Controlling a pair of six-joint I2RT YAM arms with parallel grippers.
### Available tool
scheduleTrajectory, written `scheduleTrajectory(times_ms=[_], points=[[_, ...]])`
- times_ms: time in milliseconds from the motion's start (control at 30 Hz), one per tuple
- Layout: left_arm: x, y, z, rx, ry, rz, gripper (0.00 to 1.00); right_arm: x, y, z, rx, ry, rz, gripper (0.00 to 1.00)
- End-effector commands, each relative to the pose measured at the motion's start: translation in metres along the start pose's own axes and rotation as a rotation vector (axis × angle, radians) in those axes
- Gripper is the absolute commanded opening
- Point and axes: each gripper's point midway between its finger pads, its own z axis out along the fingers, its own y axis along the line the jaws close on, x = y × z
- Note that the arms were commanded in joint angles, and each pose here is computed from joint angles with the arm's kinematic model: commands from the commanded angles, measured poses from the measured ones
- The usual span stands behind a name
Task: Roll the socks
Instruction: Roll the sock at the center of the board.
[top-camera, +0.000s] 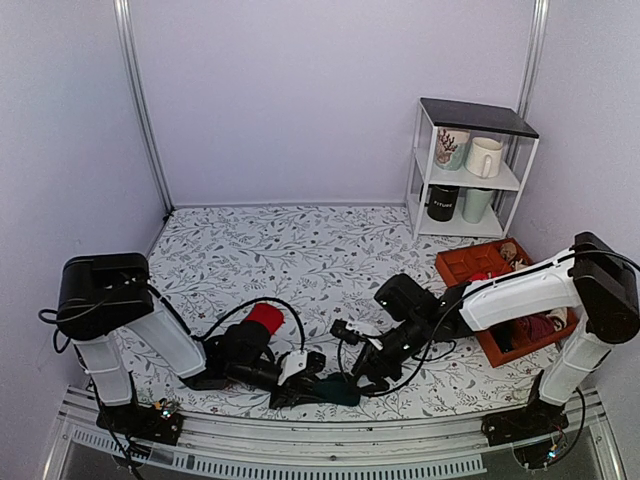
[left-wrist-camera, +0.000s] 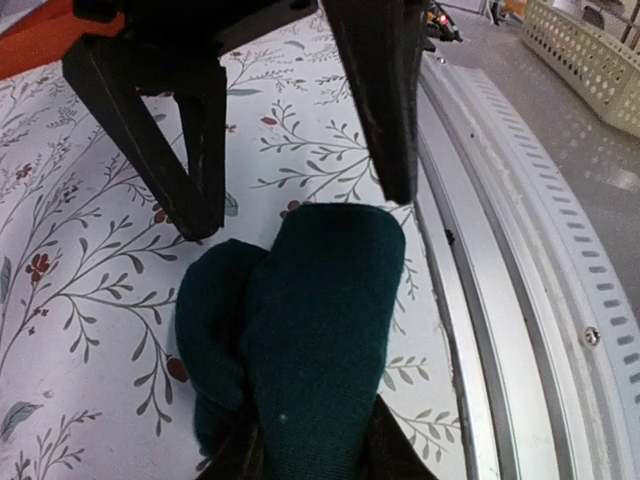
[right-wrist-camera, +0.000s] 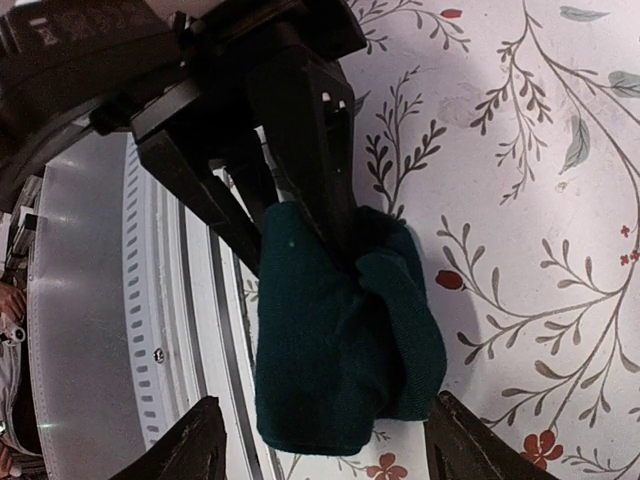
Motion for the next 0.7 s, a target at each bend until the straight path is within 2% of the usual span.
scheduleTrajectory(times_ms=[0,233,400,667], points=[[0.062,-0.017,-0.002,0.093,0.216,-0.232,0.24,-0.012,-0.009,0.001,0.035,-0.037,-0.044,0.69],[0.072,-0.023,-0.006,0.11,0.247,-0.436,0.18,-0.025,0.002,-0.032,0.107,-0.199,-0.14,0.68],[0.091,-0.027,-0.008,0.099,0.294,-0.557,0.15,-0.018,-0.005,-0.027,0.144,-0.183,-0.139,0.66],[0.123,-0.039,-0.006,0.131,0.388,-0.708,0.13,-0.016,-0.006,-0.011,0.112,-0.125,-0.167,0.69]])
